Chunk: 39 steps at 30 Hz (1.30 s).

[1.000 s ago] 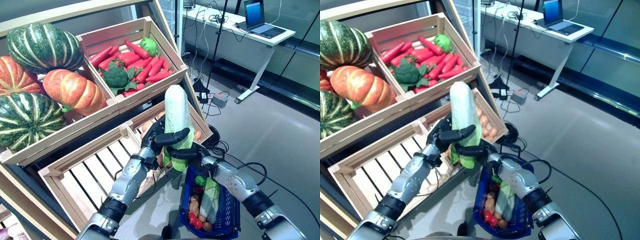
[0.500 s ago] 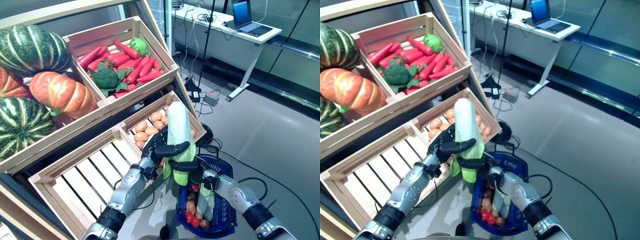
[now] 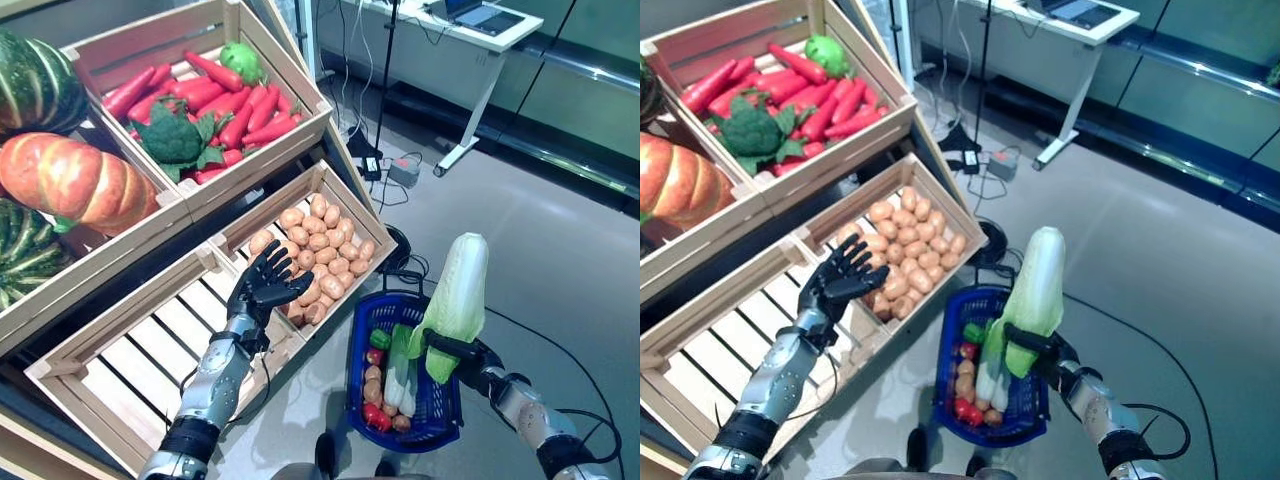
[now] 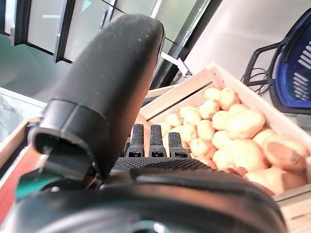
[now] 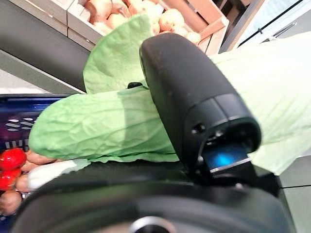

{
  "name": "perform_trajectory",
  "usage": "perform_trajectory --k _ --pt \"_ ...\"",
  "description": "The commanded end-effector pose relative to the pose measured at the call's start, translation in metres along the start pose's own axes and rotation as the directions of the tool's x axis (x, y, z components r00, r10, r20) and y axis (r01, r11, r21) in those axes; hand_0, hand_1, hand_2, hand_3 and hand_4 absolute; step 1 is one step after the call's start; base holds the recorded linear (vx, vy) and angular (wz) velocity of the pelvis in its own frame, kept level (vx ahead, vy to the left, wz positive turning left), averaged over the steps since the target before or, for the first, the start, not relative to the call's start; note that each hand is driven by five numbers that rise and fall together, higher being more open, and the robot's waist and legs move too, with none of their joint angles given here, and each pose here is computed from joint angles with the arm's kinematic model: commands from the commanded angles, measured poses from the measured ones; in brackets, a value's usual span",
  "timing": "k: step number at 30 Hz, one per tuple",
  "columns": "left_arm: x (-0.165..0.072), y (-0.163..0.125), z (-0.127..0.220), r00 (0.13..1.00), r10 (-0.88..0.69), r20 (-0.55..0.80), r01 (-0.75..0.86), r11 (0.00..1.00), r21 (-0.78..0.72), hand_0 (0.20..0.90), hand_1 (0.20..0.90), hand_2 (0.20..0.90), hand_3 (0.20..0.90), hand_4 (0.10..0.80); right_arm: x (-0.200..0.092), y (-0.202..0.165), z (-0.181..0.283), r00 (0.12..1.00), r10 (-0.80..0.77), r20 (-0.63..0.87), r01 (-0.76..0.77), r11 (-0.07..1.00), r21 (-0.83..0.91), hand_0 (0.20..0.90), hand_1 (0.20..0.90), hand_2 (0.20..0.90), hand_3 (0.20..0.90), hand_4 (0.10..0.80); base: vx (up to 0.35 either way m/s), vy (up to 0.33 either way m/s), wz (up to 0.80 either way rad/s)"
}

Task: Put vegetables into the basket

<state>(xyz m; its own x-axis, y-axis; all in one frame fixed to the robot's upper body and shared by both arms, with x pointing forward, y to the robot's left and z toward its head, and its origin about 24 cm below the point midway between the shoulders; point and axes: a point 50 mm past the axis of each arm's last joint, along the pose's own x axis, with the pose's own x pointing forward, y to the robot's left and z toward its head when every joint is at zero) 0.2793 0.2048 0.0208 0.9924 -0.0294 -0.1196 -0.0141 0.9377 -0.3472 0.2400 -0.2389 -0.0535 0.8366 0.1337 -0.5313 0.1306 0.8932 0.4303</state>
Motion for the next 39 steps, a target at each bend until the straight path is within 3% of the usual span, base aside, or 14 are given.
perform_trajectory --k 1,10,16,23,39 --pt "0.028 -0.032 0.051 0.958 -0.118 0.263 0.130 0.991 -0.026 0.900 0.900 0.900 0.900 0.800 0.011 0.030 0.084 0.936 0.110 0.336 -0.113 0.994 -0.012 0.300 0.300 0.300 0.300 0.400 -0.035 -0.022 0.00" --pt "0.036 -0.064 0.092 0.880 -0.195 0.433 0.225 0.974 -0.019 0.900 0.900 0.900 0.900 0.800 0.020 0.039 0.150 0.881 -0.005 0.474 0.032 0.998 -0.049 0.300 0.300 0.300 0.300 0.400 -0.112 -0.036 0.04" --pt "0.029 -0.084 0.103 0.800 -0.299 0.520 0.389 0.918 -0.072 0.900 0.900 0.900 0.900 0.800 0.017 0.042 0.195 0.835 -0.092 0.543 0.143 0.988 -0.053 0.300 0.300 0.300 0.300 0.400 -0.159 -0.037 0.04" --pt "0.024 -0.104 0.107 0.747 -0.366 0.554 0.490 0.867 -0.087 0.900 0.900 0.900 0.900 0.800 0.017 0.041 0.209 0.813 -0.203 0.546 0.209 0.977 0.052 0.300 0.300 0.300 0.300 0.400 -0.126 -0.034 0.24" --pt "0.020 -0.114 0.109 0.719 -0.397 0.571 0.543 0.833 -0.105 0.900 0.900 0.900 0.900 0.800 0.027 0.047 0.203 0.849 -0.234 0.474 0.235 0.970 0.059 0.300 0.300 0.300 0.300 0.400 -0.058 -0.011 0.06"
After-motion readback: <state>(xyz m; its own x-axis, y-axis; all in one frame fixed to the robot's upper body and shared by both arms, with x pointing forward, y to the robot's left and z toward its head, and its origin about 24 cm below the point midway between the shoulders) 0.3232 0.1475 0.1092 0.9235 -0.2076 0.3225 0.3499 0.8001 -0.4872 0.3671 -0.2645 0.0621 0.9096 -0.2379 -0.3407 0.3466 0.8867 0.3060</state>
